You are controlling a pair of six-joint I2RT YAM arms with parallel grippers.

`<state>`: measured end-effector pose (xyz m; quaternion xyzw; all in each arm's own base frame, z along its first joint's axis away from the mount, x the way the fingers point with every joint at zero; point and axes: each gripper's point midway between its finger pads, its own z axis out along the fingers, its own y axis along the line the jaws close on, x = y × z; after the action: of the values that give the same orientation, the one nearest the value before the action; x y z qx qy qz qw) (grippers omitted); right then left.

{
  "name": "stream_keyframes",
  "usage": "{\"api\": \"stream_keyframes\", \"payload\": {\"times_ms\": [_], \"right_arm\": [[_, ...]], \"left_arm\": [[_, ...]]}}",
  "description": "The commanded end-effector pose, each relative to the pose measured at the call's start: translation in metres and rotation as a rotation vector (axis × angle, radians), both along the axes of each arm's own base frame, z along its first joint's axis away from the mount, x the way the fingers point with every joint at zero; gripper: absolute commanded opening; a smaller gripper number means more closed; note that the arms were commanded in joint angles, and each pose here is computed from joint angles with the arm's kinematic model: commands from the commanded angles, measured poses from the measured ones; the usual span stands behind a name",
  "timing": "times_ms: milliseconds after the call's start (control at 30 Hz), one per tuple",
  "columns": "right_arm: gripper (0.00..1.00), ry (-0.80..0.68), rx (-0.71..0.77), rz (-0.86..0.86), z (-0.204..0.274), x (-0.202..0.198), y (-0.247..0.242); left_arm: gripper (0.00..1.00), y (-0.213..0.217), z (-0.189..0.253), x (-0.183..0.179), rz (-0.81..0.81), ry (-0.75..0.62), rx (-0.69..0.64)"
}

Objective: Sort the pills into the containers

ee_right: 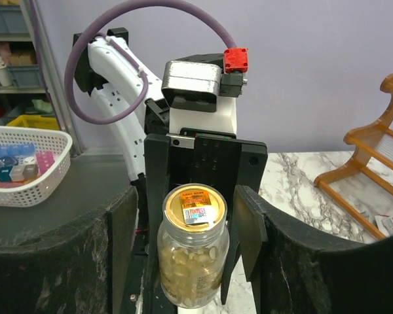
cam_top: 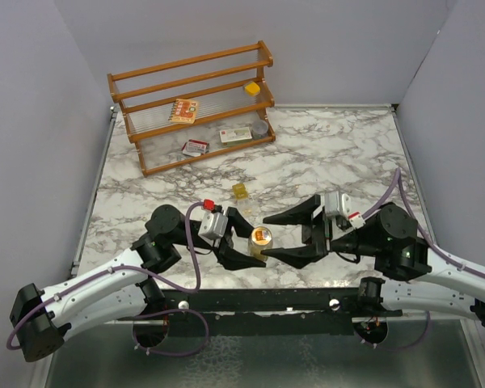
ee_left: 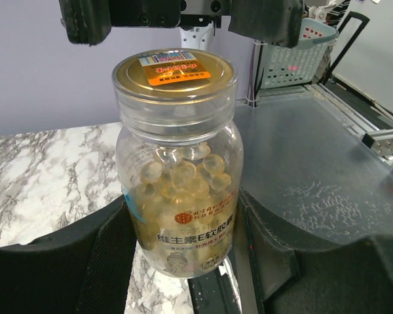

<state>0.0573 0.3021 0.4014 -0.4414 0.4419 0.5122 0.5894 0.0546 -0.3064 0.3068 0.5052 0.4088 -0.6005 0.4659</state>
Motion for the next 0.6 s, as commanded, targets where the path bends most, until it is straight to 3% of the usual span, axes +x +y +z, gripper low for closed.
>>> {"api": "stream_keyframes", "payload": {"times_ms": [0,567], "right_arm": [[0.61,-0.024,0.01,0.056,0.0001,-0.0089,0.0066],[0.5,-0.012,-0.002,0.063,-0.0067,-0.0084,0.0119]], "left_arm": [[0.0,0.002,0.0208,-0.0108,-0.05,-0.046,-0.058],[0.0,-0.0007,0.0239,-0.0137,-0.051,-0.051,-0.07]]}}
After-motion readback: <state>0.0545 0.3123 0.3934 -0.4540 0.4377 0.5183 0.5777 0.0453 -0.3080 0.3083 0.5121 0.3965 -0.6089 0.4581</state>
